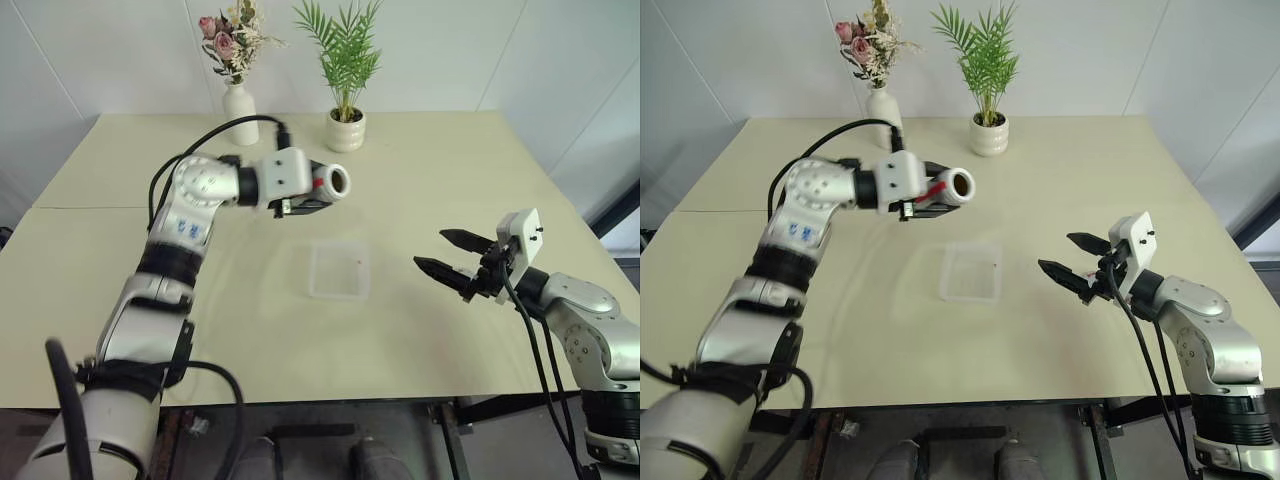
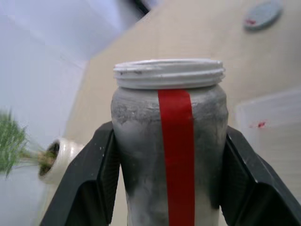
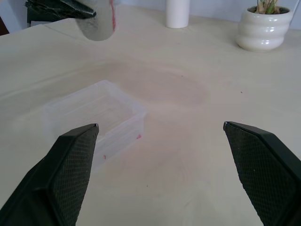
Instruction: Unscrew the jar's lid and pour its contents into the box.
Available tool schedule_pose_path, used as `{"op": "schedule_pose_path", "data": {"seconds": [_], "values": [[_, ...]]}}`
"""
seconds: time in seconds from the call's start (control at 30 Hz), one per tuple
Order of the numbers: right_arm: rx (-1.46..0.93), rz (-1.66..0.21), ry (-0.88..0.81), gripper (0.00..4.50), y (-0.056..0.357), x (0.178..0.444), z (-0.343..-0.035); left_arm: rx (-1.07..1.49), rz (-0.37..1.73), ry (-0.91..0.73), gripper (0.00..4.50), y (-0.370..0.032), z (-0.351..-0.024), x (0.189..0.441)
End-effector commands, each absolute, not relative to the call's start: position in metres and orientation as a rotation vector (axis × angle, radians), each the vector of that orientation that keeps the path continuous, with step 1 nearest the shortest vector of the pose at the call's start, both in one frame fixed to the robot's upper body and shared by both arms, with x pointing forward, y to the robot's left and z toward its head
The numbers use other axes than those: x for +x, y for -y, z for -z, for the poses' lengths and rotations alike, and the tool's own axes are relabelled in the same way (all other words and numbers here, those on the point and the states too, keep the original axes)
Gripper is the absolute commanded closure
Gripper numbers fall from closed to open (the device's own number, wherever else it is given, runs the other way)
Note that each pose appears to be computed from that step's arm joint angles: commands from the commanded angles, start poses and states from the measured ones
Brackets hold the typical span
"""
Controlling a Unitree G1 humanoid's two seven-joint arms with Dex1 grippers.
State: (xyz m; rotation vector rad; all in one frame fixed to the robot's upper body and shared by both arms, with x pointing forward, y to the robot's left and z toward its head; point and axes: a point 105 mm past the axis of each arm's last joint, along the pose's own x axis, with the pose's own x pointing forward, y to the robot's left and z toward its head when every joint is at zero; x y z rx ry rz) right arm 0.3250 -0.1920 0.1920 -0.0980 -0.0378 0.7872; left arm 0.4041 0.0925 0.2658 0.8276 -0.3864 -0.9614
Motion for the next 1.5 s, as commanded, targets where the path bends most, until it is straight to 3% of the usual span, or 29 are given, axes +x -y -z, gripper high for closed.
{"op": "schedule_pose_path", "data": {"seconds": [0.03,0.47,0.63,0.8,1.03,1.07,1.1,1.23,1.33,1.5], "values": [[-0.125,-0.786,0.081,0.02,0.196,0.319,-0.206,0.592,0.711,0.524,1.99,-0.116,-0.296,0.396],[-0.114,-0.781,0.03,0.02,0.193,0.308,-0.197,0.139,0.317,0.372,1.99,-0.163,-0.225,0.375],[-0.109,-0.797,0.057,0.02,0.185,0.313,-0.201,0.102,0.252,0.401,1.99,-0.172,-0.223,0.372],[-0.124,-0.829,0.073,0.02,0.179,0.323,-0.205,0.233,0.132,0.418,1.99,-0.19,-0.229,0.372],[-0.114,-0.849,0.078,0.02,0.173,0.329,-0.201,0.78,0.195,0.536,1.99,-0.167,-0.273,0.379],[-0.109,-0.844,0.082,0.02,0.174,0.329,-0.2,0.878,0.224,0.568,1.99,-0.156,-0.287,0.381],[-0.098,-0.84,0.089,0.02,0.174,0.33,-0.2,1.119,0.381,0.541,1.99,-0.127,-0.288,0.386],[-0.052,-0.828,0.11,0.02,0.172,0.334,-0.2,1.567,0.499,0.611,1.99,-0.09,-0.329,0.396],[-0.047,-0.834,0.108,0.02,0.17,0.341,-0.196,2.026,0.718,0.506,1.99,-0.066,-0.316,0.407],[-0.043,-0.816,0.152,0.02,0.17,0.351,-0.201,2.524,0.924,0.598,1.99,-0.043,-0.302,0.398]]}}
